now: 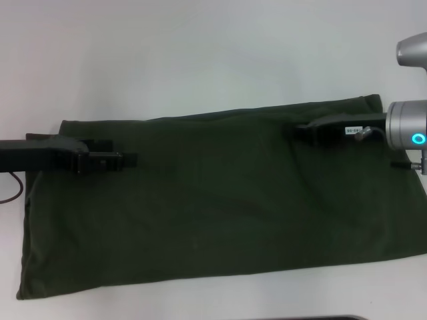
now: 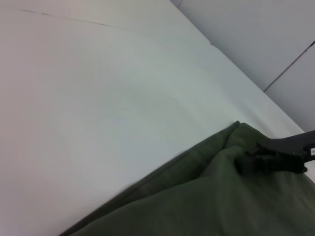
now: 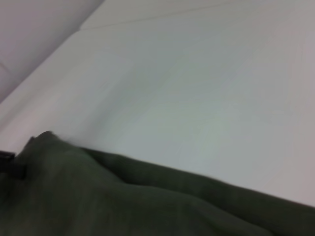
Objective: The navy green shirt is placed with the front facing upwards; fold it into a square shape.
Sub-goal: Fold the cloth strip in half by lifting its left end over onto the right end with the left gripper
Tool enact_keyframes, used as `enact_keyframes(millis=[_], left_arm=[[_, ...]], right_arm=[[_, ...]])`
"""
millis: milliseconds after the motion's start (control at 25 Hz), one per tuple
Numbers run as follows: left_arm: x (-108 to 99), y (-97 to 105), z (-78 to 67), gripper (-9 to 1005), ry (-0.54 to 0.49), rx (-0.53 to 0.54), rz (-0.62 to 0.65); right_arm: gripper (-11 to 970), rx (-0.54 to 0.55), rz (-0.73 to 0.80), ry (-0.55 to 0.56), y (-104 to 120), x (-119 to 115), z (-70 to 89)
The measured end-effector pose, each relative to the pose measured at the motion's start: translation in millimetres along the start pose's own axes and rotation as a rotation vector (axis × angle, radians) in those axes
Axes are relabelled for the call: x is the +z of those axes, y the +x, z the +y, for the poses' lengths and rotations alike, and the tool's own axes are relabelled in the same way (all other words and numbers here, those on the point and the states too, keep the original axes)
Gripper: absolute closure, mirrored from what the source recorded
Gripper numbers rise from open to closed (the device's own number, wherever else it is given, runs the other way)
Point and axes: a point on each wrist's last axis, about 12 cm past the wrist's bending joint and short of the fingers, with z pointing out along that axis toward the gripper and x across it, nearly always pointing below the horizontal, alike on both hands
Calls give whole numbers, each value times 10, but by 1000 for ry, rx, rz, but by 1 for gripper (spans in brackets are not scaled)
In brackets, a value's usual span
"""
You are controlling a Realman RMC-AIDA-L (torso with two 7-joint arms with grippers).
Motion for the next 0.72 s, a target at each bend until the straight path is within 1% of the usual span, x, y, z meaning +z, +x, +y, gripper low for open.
enact_keyframes(millis=[160, 400, 520, 680, 720], left_arm=[[7, -17, -3, 92, 2, 1, 1], [7, -10, -27, 92, 23, 4, 7], [-9, 35, -72, 92, 63, 10, 21], [5, 100, -160, 92, 134, 35, 39], [5, 100, -160, 92, 134, 35, 39]], right_arm=[[925, -15, -14, 0, -53, -28, -3], [925, -55, -75, -62, -205, -97, 79], [925, -54, -129, -83, -256, -189, 83], [924, -40, -175, -71, -264, -284, 39], [924, -38, -180, -70, -264, -294, 33]])
